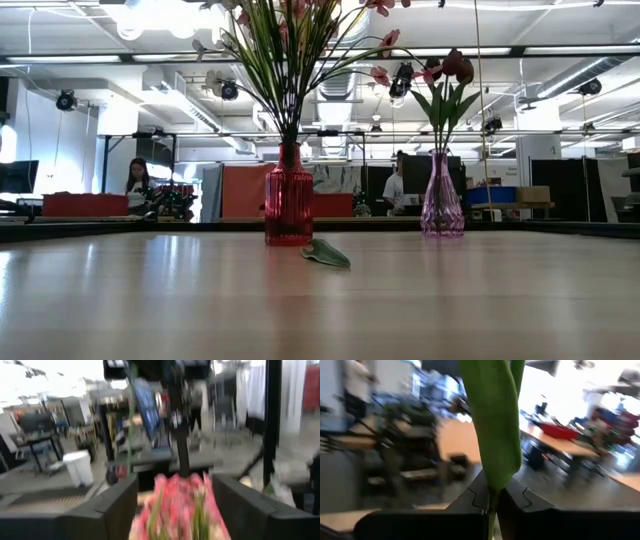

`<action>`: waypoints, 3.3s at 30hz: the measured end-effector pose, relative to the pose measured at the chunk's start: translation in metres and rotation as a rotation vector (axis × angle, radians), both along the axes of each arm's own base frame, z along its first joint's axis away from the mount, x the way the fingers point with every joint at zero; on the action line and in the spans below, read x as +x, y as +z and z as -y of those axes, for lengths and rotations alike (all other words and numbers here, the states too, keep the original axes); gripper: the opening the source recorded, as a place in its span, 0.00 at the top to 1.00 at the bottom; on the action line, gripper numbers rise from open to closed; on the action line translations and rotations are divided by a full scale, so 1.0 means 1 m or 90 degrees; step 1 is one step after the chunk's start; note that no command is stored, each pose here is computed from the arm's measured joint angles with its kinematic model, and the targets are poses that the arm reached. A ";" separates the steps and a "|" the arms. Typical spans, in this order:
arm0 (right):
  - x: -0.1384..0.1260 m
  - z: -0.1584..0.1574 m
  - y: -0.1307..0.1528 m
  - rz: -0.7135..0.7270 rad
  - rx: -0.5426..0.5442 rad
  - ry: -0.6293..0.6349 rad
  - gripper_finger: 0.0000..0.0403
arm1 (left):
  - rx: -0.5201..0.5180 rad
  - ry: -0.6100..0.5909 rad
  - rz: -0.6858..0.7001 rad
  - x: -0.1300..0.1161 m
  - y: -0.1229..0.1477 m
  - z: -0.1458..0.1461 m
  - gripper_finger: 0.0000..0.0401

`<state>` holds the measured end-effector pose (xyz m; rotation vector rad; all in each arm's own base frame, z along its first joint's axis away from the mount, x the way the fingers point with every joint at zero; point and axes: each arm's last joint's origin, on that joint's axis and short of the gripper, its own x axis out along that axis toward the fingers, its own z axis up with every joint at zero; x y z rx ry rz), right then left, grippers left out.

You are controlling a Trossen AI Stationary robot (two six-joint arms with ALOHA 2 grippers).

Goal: Sort flowers into vase by color
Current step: Put the black tulip into the violet vase

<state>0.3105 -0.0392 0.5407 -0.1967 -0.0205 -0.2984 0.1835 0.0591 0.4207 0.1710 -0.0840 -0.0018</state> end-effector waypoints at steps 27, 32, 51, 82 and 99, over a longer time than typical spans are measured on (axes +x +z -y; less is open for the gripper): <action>-0.106 -0.007 -0.116 -0.182 0.172 -0.382 0.98 | -0.001 0.198 -0.143 -0.052 -0.005 0.011 0.46; -0.105 -0.006 -0.144 -0.120 0.175 -0.390 0.98 | -0.001 0.198 -0.147 -0.050 -0.005 0.010 0.46; -0.105 0.017 -0.197 -0.075 0.140 -0.443 0.98 | -0.006 0.198 -0.152 -0.048 -0.007 0.009 0.46; -0.096 0.018 -0.209 -0.096 0.171 -0.458 0.73 | -0.010 0.198 -0.148 -0.045 -0.007 0.008 0.46; -0.112 0.015 -0.203 -0.092 0.186 -0.459 0.41 | -0.014 0.198 -0.147 -0.045 -0.006 0.008 0.46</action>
